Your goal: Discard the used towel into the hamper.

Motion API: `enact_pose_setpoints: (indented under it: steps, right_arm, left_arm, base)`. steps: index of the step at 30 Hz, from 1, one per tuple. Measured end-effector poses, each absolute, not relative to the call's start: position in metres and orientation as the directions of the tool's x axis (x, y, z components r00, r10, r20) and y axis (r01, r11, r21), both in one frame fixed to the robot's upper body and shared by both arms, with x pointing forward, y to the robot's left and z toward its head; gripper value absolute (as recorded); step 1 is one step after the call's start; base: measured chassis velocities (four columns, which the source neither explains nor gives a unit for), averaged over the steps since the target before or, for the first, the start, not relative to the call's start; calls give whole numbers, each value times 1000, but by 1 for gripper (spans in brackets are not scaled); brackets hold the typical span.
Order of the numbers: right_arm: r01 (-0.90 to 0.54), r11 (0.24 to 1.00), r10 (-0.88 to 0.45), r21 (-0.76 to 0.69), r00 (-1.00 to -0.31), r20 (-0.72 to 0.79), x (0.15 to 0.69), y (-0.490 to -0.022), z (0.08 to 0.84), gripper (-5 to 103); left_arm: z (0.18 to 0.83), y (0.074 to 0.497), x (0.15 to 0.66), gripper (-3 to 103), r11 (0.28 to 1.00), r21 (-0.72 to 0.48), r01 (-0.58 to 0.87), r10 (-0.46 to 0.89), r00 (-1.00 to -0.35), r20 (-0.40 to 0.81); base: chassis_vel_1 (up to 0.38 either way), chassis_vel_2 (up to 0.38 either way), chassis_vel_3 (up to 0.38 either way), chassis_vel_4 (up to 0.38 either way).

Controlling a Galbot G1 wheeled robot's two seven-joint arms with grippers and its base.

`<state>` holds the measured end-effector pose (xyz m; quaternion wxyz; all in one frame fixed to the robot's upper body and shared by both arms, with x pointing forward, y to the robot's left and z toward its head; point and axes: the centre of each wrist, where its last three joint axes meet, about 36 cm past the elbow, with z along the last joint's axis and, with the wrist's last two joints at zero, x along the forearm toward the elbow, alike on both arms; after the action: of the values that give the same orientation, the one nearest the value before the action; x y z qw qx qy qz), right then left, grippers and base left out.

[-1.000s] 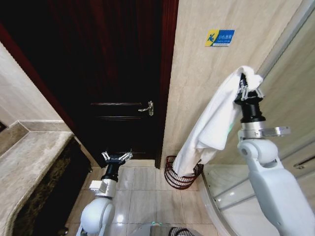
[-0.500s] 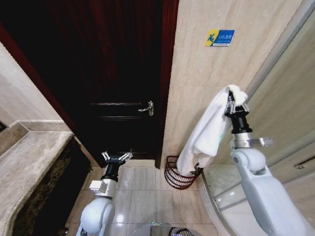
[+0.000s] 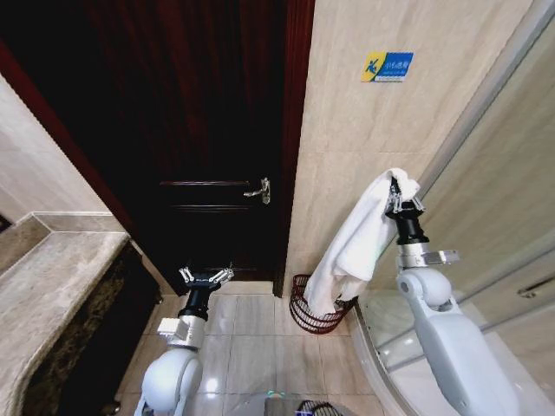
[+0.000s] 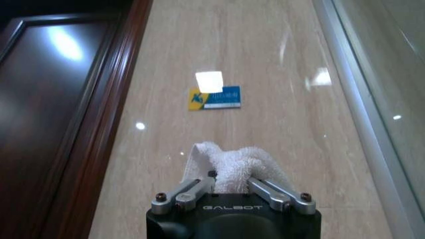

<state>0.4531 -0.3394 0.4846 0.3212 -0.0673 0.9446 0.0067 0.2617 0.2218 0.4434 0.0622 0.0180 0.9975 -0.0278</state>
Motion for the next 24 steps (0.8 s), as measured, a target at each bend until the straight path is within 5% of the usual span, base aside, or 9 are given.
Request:
enact_pose_setpoints:
  steps: [14, 24]
  right_arm:
    - [-100, 994, -102, -36, -811, -576, 475, -348, 452, 5]
    - [-59, 996, -86, -63, -765, -638, 513, -363, 489, 5]
  left_arm:
    - [443, 222, 262, 100, 998, -53, 39, 32, -992, -125]
    - [443, 222, 262, 100, 998, -53, 39, 32, -992, -125]
  base:
    - [0, 0, 0, 0]
    - [0, 0, 0, 0]
